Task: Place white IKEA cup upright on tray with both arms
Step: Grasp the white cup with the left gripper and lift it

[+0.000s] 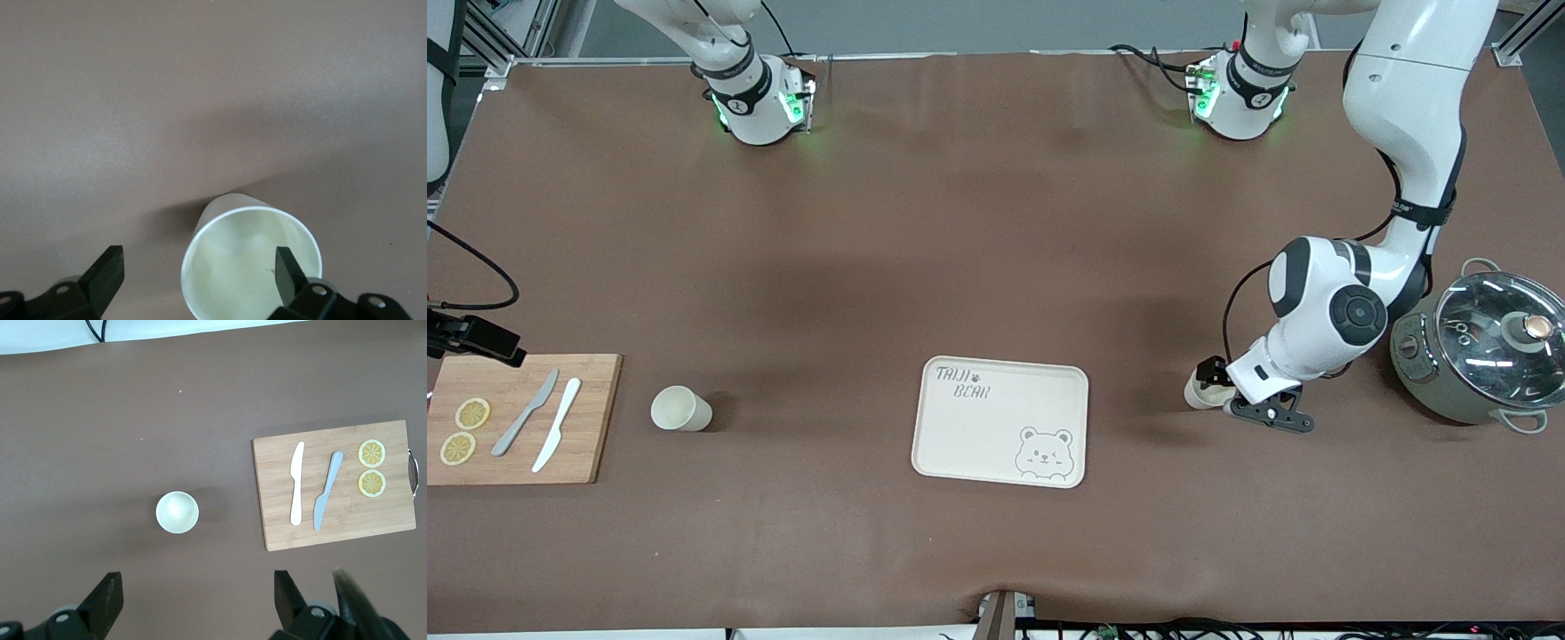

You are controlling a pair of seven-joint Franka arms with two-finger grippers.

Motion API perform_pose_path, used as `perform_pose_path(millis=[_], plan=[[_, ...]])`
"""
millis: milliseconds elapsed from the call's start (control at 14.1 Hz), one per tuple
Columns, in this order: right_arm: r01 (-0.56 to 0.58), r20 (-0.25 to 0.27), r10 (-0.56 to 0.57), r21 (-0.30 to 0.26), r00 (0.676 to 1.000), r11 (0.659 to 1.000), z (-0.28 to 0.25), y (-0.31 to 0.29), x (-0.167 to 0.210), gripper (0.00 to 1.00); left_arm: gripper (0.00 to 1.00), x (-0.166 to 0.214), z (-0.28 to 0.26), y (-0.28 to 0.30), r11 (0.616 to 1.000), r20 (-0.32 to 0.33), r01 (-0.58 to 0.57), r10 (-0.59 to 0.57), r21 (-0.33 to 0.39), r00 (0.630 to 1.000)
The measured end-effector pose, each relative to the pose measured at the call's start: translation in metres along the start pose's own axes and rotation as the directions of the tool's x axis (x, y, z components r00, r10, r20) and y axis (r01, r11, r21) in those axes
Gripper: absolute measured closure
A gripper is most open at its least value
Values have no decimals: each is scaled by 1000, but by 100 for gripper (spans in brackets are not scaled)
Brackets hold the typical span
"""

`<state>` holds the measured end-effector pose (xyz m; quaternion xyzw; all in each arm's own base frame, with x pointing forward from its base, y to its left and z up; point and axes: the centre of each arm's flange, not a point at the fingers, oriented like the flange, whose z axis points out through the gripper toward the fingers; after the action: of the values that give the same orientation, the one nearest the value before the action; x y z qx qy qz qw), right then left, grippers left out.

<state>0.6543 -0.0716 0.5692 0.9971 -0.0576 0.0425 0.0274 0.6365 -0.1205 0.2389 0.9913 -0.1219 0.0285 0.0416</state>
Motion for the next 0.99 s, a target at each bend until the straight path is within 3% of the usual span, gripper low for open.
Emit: perform_pose_path(millis=[425,496,991], plan=[[11,-1,-11,3,1000,1000,14,-7,5,0,0,-1,17,-3,1000,6,2,-2,5,1000],[14,5,-14,4,1000,1000,21,-9,7,0,7,-1,18,-3,1000,9,25,-25,5,1000],[19,39,-19,6,999,1000,43,-12,11,0,80,4,25,1,997,6,75,-75,3,997]])
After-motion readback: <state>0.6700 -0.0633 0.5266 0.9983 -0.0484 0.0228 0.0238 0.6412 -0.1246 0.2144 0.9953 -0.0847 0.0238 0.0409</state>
